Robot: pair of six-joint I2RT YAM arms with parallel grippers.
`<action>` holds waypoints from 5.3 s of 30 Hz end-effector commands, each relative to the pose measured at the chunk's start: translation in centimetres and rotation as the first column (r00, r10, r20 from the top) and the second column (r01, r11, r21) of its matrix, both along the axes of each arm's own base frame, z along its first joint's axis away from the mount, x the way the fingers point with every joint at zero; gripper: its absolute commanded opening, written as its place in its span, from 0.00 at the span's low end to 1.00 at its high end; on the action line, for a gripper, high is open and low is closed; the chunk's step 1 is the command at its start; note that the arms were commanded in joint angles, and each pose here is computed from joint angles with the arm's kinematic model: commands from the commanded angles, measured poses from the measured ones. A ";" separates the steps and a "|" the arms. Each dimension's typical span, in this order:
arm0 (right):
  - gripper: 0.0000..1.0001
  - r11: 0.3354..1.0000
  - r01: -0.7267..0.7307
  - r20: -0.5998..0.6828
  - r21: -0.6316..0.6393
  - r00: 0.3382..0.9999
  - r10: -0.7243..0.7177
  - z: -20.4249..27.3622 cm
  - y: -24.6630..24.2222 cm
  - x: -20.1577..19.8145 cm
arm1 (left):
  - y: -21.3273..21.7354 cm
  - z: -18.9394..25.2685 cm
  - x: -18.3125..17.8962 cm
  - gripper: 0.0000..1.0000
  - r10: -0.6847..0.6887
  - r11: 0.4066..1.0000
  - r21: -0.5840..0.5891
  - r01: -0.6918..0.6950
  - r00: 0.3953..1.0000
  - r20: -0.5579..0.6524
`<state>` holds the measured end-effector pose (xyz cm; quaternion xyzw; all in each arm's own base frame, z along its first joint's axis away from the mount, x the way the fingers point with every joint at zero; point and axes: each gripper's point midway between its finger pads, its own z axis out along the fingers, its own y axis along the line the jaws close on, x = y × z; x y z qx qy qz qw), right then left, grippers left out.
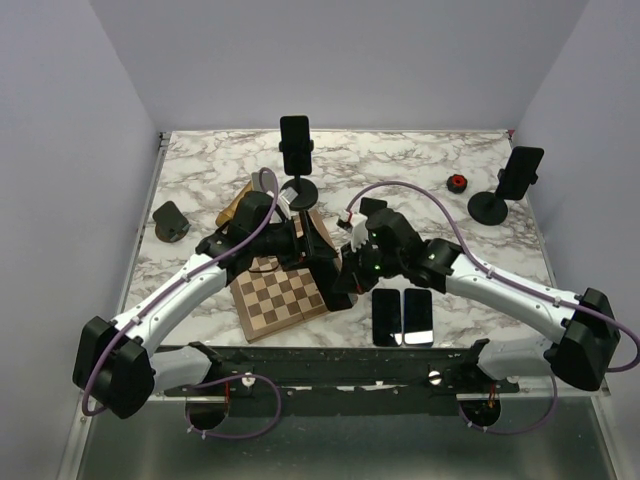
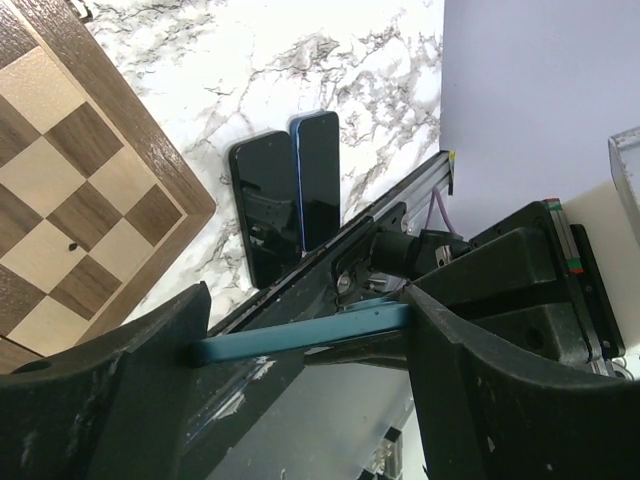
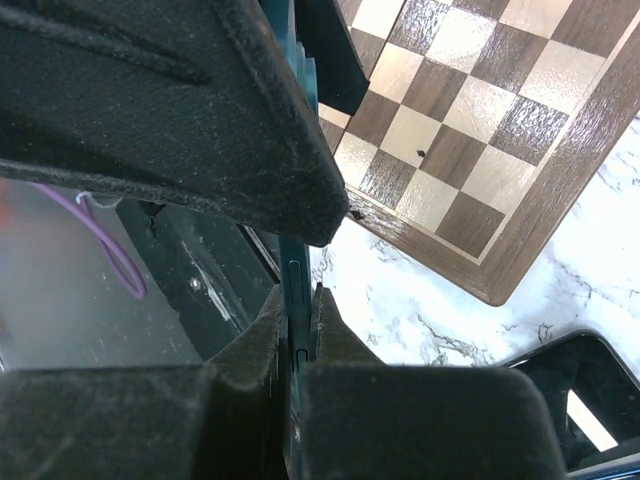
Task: Remove the phone from the phone stand
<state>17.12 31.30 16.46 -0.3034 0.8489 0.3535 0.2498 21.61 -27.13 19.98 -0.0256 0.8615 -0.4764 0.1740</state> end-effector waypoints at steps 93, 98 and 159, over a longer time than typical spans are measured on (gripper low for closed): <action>0.50 0.226 0.631 0.165 -0.742 0.498 -0.851 -9.8 -23.7 -3.8 | 8.8 5.8 3.3 0.99 -0.002 0.987 0.144 -0.075 0.880 0.475; 0.54 0.207 0.625 0.175 -0.753 0.493 -0.852 -9.9 -23.9 -3.8 | 8.8 5.8 3.3 0.99 -0.002 0.987 0.144 -0.076 0.879 0.477; 1.00 0.360 0.931 0.465 0.049 0.298 -0.834 12.4 -21.4 17.2 | 12.2 9.2 5.4 0.99 0.162 0.934 0.153 -0.324 0.764 0.624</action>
